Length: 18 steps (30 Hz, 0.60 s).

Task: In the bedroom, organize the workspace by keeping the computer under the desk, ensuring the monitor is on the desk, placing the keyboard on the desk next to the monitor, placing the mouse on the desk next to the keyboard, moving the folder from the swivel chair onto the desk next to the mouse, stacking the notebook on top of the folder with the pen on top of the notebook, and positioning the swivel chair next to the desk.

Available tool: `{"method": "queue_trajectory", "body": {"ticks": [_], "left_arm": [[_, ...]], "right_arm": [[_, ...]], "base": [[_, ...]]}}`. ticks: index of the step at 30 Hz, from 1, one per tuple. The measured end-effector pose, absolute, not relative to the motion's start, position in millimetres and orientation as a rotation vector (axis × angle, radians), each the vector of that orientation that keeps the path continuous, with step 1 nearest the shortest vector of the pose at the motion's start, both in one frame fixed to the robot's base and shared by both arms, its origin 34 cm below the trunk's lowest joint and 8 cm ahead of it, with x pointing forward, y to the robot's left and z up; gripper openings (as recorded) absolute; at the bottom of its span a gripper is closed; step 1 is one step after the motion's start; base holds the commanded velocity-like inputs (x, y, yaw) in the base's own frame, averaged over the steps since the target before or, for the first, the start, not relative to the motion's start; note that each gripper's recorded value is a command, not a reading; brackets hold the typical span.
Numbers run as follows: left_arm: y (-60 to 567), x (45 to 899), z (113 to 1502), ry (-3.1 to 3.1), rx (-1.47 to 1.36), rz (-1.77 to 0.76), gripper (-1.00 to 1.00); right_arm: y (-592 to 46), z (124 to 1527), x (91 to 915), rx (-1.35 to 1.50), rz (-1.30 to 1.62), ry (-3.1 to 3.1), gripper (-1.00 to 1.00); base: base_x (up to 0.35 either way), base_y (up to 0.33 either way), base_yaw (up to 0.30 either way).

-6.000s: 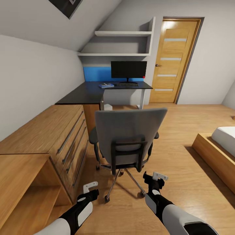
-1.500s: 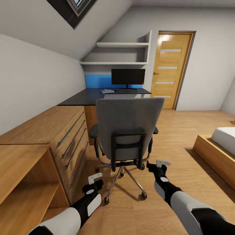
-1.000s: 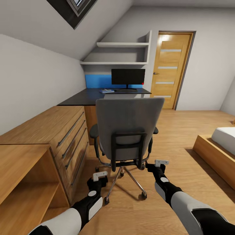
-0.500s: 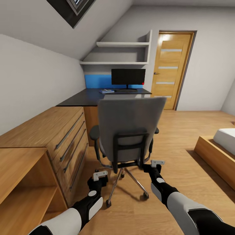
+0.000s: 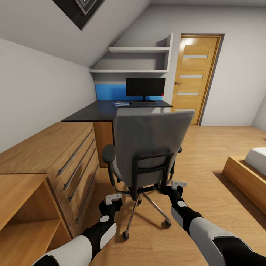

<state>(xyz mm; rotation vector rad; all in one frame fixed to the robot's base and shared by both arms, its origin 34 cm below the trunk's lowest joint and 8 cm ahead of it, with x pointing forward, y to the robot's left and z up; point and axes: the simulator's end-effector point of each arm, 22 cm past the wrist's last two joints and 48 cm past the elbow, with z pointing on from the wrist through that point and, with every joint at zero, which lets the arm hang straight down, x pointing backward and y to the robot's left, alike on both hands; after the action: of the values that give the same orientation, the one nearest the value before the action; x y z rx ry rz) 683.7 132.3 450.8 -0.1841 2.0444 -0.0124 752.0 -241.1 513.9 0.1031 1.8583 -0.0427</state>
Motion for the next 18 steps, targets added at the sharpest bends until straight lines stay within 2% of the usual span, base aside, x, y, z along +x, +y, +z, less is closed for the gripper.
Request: {"method": "queue_trajectory", "body": {"ticks": [18], "left_arm": [[145.5,684.3,448.5,2.044,-0.211,0.005,1.00]], "right_arm": [[-252.1,525.6,754.7,0.109,-0.058,1.797,1.00]], "base": [[0.023,0.000,0.000]]}}
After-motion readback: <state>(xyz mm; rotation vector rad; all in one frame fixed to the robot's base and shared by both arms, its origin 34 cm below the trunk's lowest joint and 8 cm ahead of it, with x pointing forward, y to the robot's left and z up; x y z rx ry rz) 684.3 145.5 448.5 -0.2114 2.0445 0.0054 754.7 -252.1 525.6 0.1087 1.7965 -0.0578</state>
